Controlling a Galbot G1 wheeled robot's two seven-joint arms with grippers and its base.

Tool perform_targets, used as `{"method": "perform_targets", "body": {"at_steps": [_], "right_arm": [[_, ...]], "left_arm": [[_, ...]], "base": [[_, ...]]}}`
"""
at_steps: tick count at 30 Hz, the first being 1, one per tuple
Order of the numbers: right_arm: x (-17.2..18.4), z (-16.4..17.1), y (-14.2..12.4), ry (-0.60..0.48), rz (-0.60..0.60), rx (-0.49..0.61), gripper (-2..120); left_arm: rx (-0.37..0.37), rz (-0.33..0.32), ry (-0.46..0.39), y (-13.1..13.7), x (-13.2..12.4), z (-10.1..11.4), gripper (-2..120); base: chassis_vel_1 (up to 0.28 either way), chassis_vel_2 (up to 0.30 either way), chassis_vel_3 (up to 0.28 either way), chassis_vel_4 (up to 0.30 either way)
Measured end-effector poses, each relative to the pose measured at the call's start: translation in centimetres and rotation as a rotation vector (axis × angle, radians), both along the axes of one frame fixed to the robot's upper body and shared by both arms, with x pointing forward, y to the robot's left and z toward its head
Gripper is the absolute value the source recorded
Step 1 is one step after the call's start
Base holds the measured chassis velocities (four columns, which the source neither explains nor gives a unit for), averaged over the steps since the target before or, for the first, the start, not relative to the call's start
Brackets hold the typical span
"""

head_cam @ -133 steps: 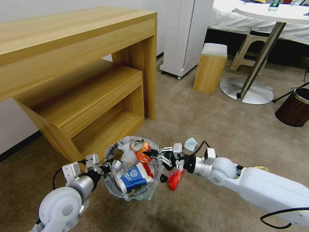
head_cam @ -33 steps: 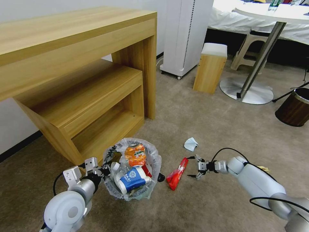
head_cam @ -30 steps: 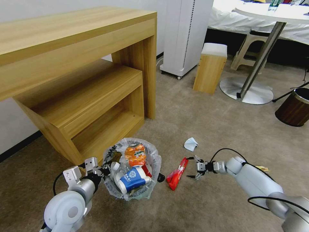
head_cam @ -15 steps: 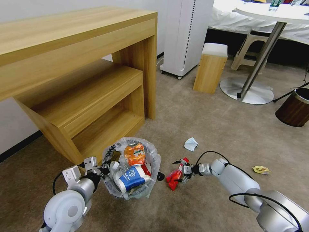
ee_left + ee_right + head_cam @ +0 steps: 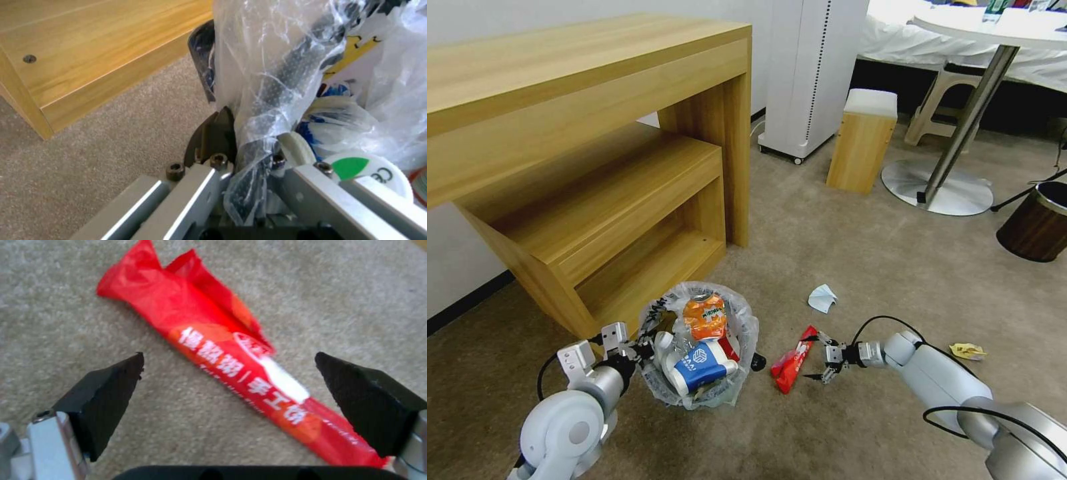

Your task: Pick up the trash bin and place the garbage on the floor into it.

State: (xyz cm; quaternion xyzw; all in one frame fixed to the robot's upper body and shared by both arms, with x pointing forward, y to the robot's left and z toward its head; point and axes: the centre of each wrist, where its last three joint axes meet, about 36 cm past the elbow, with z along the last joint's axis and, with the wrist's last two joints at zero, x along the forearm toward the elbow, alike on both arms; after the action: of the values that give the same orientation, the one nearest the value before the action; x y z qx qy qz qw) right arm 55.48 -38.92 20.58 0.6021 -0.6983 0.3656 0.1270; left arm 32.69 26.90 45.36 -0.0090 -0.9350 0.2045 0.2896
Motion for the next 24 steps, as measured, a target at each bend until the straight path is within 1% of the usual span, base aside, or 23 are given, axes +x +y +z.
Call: {"method": "perform_targets", "body": {"at_steps": [3, 5, 10, 12, 13, 15, 16, 17, 18, 20, 21, 23, 24], "right_arm": [[-0.1, -0.5, 0.6, 0.009, 0.0, 0.002, 97], [-0.1, -0.9, 1.2, 0.014, 0.003, 0.006, 93], [-0.2, -1.2, 1.5, 0.017, 0.001, 0.006, 91], [-0.2, -1.2, 1.7, 0.015, 0.001, 0.009, 86], [-0.2, -1.2, 1.7, 0.015, 0.001, 0.009, 86], [-0.2, -1.2, 1.7, 0.013, 0.002, 0.01, 80], [-0.2, -1.2, 1.7, 0.013, 0.002, 0.01, 80], [-0.2, -1.2, 1.7, 0.012, 0.001, 0.012, 72], [-0.2, -1.3, 1.6, 0.013, 0.0, 0.013, 69], [-0.4, -1.4, 1.5, 0.014, -0.003, 0.014, 58], [-0.4, -1.4, 1.5, 0.014, -0.003, 0.014, 58], [-0.4, -1.4, 1.3, 0.014, -0.003, 0.014, 47], [-0.4, -1.4, 1.3, 0.014, -0.003, 0.014, 47]], "left_arm": [[-0.002, 0.001, -0.001, 0.0, -0.1, 0.0, 0], [-0.002, 0.003, -0.003, 0.0, -0.1, 0.1, 0], [-0.003, 0.006, -0.007, 0.0, -0.2, 0.2, 0], [-0.003, 0.007, -0.009, 0.0, -0.3, 0.2, 0], [-0.003, 0.007, -0.009, 0.0, -0.3, 0.2, 0], [-0.003, 0.008, -0.011, 0.0, -0.3, 0.2, 0], [-0.003, 0.008, -0.011, 0.0, -0.3, 0.2, 0], [-0.003, 0.008, -0.012, 0.0, -0.3, 0.3, 0], [-0.003, 0.009, -0.012, 0.0, -0.3, 0.3, 0], [-0.002, 0.012, -0.012, 0.0, -0.4, 0.2, 0], [-0.002, 0.012, -0.012, 0.0, -0.4, 0.2, 0], [0.0, 0.013, -0.013, 0.1, -0.5, 0.2, 0], [0.0, 0.013, -0.013, 0.1, -0.5, 0.2, 0]], "base": [[0.0, 0.0, 0.0, 0.0], [0.0, 0.0, 0.0, 0.0], [0.0, 0.0, 0.0, 0.0], [0.0, 0.0, 0.0, 0.0], [0.0, 0.0, 0.0, 0.0], [0.0, 0.0, 0.0, 0.0], [0.0, 0.0, 0.0, 0.0], [0.0, 0.0, 0.0, 0.0], [0.0, 0.0, 0.0, 0.0], [0.0, 0.0, 0.0, 0.0], [0.0, 0.0, 0.0, 0.0], [0.0, 0.0, 0.0, 0.0], [0.0, 0.0, 0.0, 0.0]]}}
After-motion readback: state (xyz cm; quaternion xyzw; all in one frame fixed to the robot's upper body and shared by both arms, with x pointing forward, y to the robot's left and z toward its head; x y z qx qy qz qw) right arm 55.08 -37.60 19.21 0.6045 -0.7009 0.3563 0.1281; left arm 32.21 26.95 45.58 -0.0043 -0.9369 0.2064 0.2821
